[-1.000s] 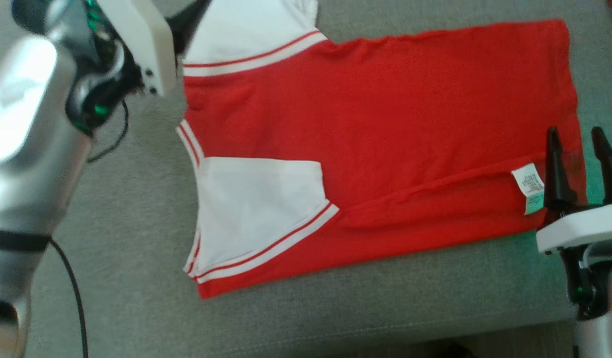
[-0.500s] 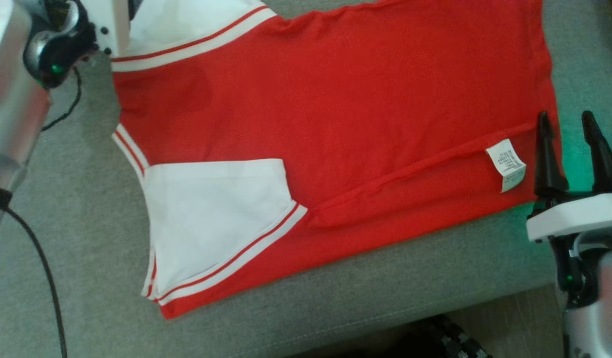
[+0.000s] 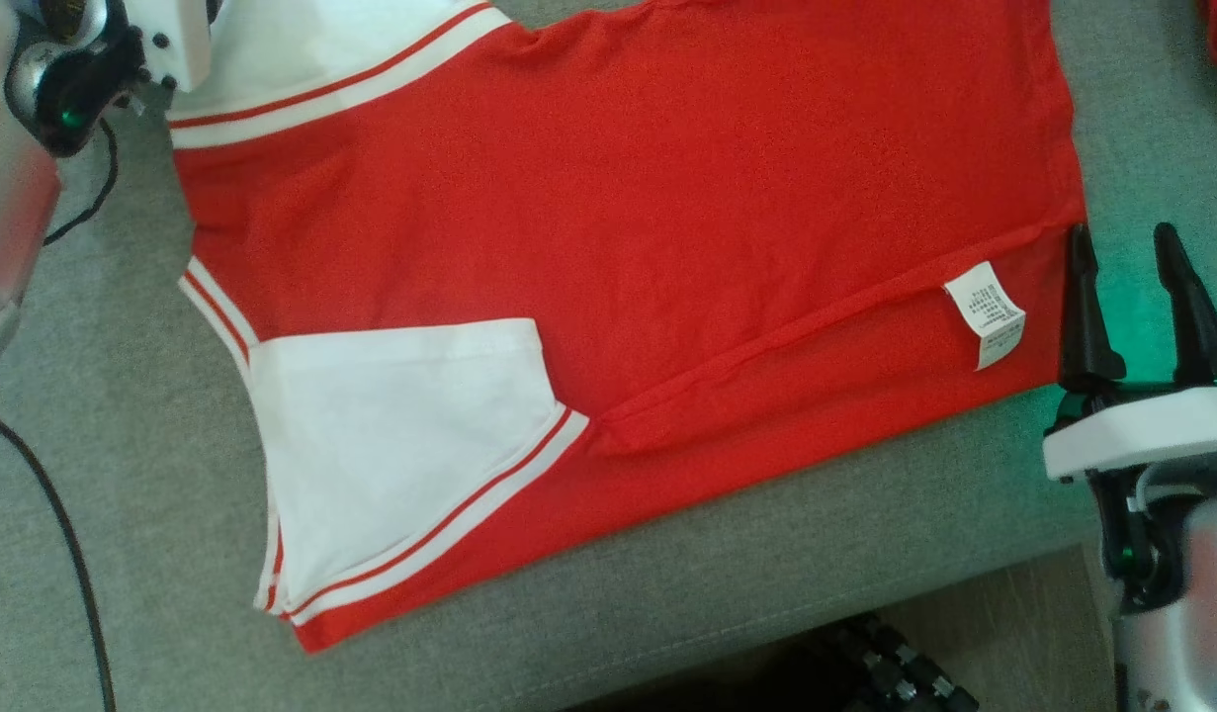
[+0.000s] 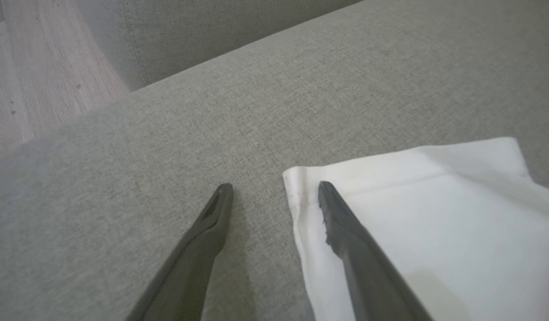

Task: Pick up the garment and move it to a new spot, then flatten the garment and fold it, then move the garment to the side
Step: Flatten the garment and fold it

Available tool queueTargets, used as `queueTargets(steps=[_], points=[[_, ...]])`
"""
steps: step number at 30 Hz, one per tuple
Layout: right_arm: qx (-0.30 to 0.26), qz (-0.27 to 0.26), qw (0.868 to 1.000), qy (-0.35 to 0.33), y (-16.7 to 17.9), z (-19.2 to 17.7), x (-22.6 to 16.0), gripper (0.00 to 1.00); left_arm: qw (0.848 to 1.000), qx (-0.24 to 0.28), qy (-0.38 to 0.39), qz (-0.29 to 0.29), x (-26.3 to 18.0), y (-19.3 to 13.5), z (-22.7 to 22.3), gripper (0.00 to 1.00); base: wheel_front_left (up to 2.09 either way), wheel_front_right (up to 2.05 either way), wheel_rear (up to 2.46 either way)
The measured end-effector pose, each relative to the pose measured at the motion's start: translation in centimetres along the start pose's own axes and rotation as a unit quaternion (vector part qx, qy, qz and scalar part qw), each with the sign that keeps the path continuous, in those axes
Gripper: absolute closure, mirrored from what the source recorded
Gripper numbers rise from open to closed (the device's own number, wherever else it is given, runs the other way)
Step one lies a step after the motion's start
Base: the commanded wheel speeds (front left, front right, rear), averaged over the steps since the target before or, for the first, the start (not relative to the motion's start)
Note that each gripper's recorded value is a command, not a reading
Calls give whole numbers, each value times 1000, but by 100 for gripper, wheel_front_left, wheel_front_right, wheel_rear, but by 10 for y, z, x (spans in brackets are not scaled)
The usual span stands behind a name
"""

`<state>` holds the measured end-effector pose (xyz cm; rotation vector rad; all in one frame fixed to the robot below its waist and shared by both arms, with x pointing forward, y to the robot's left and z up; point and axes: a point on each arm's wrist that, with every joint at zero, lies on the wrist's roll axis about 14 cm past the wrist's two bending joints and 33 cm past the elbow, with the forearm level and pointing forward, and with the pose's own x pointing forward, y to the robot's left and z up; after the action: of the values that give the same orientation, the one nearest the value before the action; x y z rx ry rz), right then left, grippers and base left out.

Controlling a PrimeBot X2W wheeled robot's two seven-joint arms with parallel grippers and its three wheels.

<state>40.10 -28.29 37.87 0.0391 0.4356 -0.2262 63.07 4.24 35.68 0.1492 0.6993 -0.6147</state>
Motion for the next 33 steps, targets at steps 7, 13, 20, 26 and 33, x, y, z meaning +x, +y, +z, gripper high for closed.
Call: queueTargets(steps=[7,13,20,26,33], points=[[0,-6,1000,1,-4,-1,1,0,1000,14,2,-10,4,-4,3,65,0,0,0],[1,-2,1000,-11,-1,7,4,0,999,27,-5,-17,0,-8,3,100,0,0,0],[-2,28,999,-32,15,43,26,0,997,51,-46,-17,-18,-10,20,100,0,0,0],[-31,52,998,-2,29,75,66,0,994,73,-81,-23,-43,-15,34,100,0,0,0],[-88,45,988,122,29,56,100,0,989,104,-99,-40,-66,-27,38,100,0,0,0]])
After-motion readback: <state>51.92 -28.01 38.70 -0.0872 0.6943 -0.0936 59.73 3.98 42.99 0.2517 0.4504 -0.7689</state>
